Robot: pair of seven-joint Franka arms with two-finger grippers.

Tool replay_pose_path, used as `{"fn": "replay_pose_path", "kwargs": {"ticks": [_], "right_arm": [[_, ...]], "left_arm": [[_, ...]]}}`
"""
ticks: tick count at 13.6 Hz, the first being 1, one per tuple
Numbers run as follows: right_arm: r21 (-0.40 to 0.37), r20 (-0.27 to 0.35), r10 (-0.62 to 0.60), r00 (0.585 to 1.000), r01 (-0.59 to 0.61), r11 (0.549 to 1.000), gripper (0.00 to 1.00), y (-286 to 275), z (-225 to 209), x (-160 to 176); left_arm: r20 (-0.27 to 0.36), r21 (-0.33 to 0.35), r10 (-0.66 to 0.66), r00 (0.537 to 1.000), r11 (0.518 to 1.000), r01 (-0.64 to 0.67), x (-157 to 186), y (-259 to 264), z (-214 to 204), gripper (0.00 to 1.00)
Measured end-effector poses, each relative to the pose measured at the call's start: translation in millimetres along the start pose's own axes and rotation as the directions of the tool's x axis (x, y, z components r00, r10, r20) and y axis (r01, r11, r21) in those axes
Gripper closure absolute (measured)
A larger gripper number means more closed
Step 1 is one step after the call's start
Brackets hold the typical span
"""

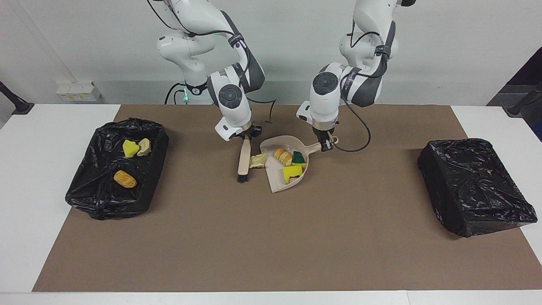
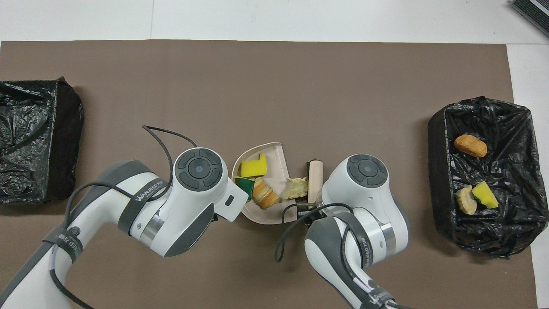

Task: Sweep and dump trash in bin
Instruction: 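Draw the brush back with the right gripper while the left gripper holds the dustpan, then carry the loaded dustpan with the left gripper and tip it into the bin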

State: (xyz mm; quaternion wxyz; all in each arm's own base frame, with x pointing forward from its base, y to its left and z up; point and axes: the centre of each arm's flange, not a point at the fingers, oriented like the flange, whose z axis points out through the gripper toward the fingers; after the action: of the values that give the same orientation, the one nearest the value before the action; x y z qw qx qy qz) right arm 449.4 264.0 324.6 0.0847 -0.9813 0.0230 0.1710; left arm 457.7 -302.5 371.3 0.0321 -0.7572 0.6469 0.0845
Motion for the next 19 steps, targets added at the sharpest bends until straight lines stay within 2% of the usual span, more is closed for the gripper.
{"fn": "replay_pose_path", "kwargs": {"ticks": [2, 3, 5, 7, 12, 15, 17, 19], "right_arm": [[0.115, 0.034, -0.054, 0.998, 0.050, 0.992, 0.74, -18, 3, -8], [0.143, 0.039, -0.083, 0.996, 0.077, 0.987, 0.74, -27, 3, -12], [0.148, 0.056, -0.108, 0.993, 0.099, 0.984, 0.74, -35, 2, -17], [0.130, 0.096, -0.112, 0.989, 0.099, 0.987, 0.74, -28, 1, -17], [0.030, 0.115, -0.095, 0.989, 0.092, 0.995, 0.74, 15, -22, -8], [-0.015, 0.087, -0.073, 0.994, 0.075, 0.997, 0.74, 22, -37, -12], [-0.029, 0.062, -0.058, 0.996, 0.060, 0.998, 0.74, 24, -51, -15], [-0.093, 0.028, -0.030, 0.999, 0.033, 0.995, 0.74, 23, -61, -23]], "left_arm": [[0.000, 0.000, -0.001, 1.000, 1.000, 0.001, 0, 0, 0, 0.67], [0.000, 0.000, -0.001, 1.000, 1.000, 0.001, -1, 0, 0, 0.67], [0.001, -0.001, 0.001, 1.000, 1.000, -0.001, -2, -1, 1, 0.67], [0.000, -0.002, 0.021, 1.000, 1.000, -0.021, -4, -4, 1, 0.67], [-0.028, 0.019, 0.135, 0.990, 0.991, -0.135, -21, -24, 3, 0.67], [-0.030, 0.024, 0.195, 0.980, 0.981, -0.195, -39, -38, 2, 0.67], [-0.034, 0.032, 0.196, 0.980, 0.980, -0.195, -67, -57, -2, 0.67], [-0.049, 0.041, 0.184, 0.982, 0.982, -0.182, -100, -77, -8, 0.67]]}}
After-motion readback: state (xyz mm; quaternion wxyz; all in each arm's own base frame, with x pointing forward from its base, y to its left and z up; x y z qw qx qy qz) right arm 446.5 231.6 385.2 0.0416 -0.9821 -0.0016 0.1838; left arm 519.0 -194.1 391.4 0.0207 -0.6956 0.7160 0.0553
